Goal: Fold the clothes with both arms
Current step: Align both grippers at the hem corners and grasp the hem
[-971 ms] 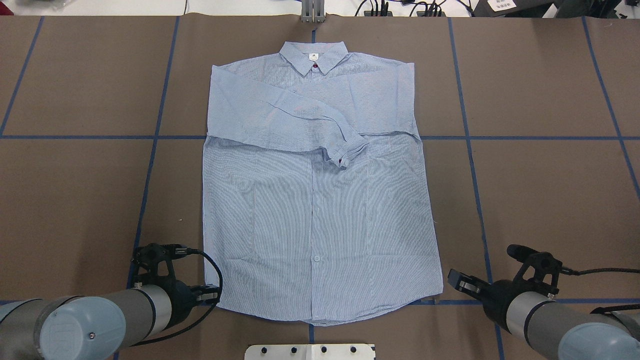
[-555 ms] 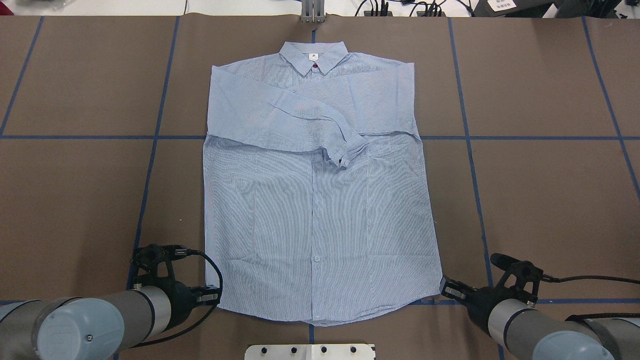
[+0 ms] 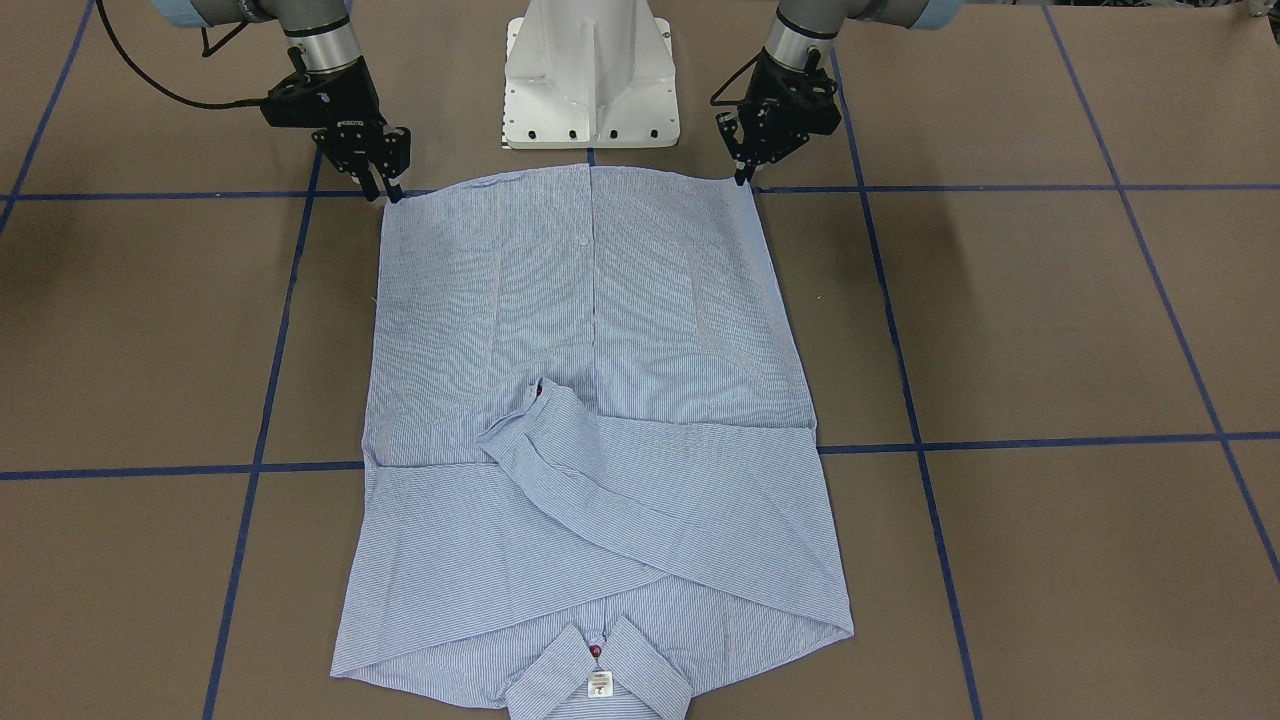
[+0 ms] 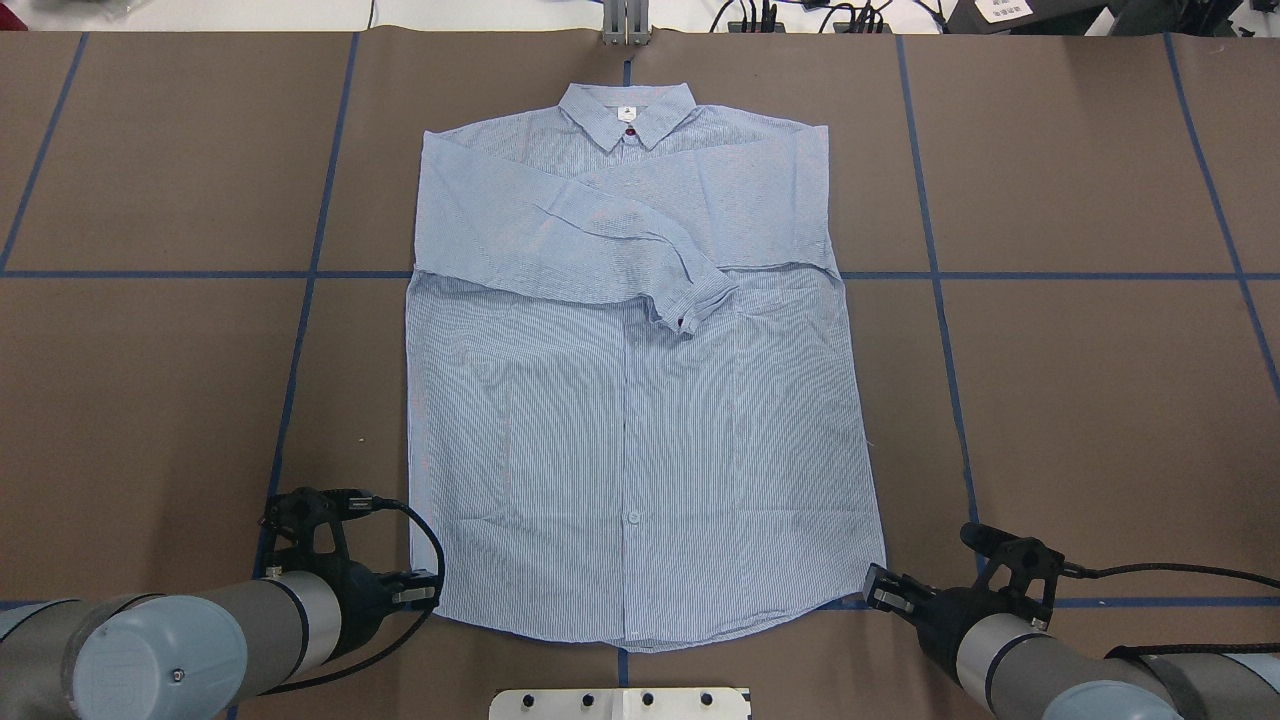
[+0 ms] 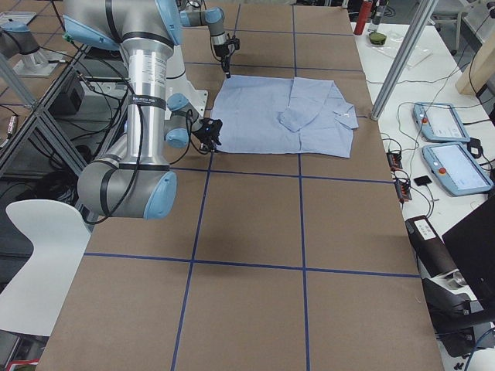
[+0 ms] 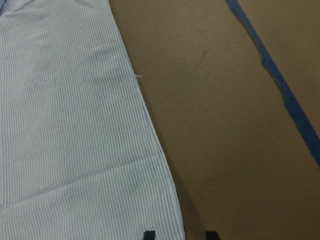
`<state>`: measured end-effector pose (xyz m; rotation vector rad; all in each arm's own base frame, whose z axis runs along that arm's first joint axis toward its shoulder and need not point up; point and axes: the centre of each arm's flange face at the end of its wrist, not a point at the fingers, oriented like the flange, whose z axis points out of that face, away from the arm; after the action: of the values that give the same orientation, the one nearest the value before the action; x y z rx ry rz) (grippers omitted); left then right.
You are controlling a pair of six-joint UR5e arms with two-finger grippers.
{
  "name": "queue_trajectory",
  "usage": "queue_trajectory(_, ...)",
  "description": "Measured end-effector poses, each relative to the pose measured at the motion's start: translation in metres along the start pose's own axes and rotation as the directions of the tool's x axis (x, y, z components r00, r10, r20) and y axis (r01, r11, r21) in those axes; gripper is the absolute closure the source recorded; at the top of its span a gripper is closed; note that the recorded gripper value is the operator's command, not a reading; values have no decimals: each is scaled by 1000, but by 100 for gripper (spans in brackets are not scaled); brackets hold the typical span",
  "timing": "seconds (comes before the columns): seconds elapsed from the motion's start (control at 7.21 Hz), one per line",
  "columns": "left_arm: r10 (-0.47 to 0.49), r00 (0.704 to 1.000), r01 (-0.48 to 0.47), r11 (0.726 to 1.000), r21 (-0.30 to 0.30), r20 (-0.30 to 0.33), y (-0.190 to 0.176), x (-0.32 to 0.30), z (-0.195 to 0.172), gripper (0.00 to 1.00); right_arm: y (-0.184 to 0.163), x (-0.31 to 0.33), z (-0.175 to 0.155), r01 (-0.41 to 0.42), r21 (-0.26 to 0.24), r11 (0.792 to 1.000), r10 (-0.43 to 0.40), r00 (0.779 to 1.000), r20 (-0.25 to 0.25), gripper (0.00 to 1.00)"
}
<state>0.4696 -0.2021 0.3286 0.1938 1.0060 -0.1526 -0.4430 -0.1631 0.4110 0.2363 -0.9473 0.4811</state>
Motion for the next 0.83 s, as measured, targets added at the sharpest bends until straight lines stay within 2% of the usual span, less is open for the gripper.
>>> queue_trajectory(0.28, 0, 1000, 0, 1000, 0, 1, 0, -1, 0, 100, 10, -22, 4, 12, 10, 1000, -12, 1000, -21, 55)
queue_trajectory(0.55, 1, 1000, -1, 1000, 0, 3, 0, -2, 0, 100, 5, -16, 5, 21, 25, 999, -20, 999, -43, 55)
queue_trajectory(0.69, 0, 1000, 0, 1000, 0, 4, 0, -2, 0, 100, 2, -12, 5, 25, 28, 999, -24, 998, -50, 59)
queue_trajectory(0.83, 0, 1000, 0, 1000, 0, 4, 0, -2, 0, 100, 2, -10, 5, 28, 29, 999, -26, 998, -53, 73)
